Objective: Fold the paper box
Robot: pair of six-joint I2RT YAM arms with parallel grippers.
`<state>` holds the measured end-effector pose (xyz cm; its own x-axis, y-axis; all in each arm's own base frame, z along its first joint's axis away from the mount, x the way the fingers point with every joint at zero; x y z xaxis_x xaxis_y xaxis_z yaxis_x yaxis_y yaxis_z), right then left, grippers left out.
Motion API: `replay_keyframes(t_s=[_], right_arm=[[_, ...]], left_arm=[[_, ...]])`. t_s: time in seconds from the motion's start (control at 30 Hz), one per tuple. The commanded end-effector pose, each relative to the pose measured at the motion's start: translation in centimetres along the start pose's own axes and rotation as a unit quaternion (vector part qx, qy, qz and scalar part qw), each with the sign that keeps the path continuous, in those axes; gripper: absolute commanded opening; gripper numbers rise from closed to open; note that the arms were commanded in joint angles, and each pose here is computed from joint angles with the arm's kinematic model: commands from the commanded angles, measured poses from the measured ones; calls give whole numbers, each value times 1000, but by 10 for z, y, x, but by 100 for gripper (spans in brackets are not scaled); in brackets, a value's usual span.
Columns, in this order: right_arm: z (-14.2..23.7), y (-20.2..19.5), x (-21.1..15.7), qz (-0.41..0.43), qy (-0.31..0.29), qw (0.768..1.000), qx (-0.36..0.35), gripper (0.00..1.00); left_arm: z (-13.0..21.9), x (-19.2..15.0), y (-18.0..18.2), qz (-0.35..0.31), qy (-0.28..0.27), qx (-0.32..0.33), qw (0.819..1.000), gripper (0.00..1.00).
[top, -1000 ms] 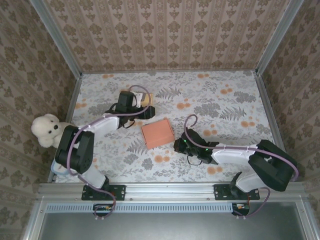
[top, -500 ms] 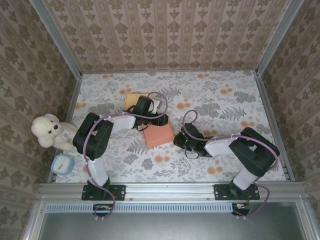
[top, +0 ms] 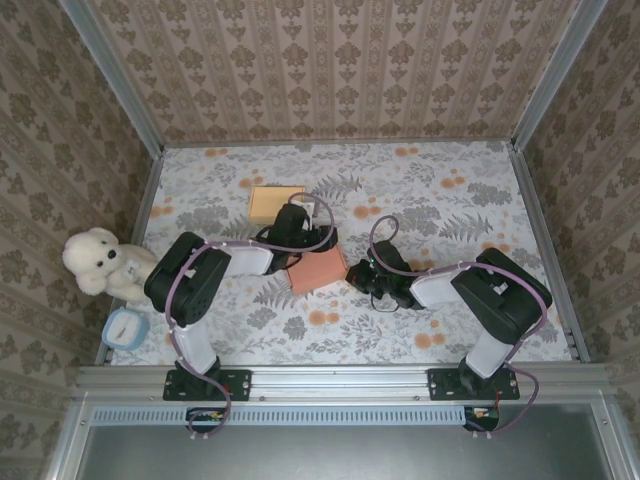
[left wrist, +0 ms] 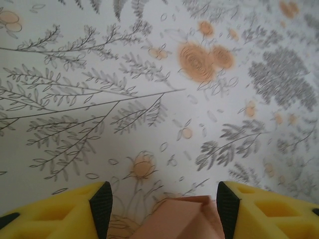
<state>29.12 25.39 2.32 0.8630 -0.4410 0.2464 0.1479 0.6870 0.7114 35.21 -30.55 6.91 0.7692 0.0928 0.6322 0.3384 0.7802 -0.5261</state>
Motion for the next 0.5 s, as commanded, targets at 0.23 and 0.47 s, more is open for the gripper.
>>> replay_keyframes(t_s=[0.23,0.47], right_arm=[[-4,43,36,0,-75,995,67,0],[6,36,39,8,-87,995,38,0]], left_arm=[[-3,-82,-47,110,95,-47,988,60],[5,-64,-33,121,72,-23,990,60]])
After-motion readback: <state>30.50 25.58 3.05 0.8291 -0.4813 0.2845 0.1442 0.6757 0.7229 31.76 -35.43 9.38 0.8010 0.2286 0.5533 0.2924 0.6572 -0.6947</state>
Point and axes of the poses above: each hand's point on the last joint's axis, 136 mm out from that joint toward the fingers, its own z axis back along the fingers, its own y axis along the line the jaws close on, x = y × z, the point moved 1 cm from there along z, back along the fingers, and after that the axes turned 3 degrees about z, right-handed, at the moved point
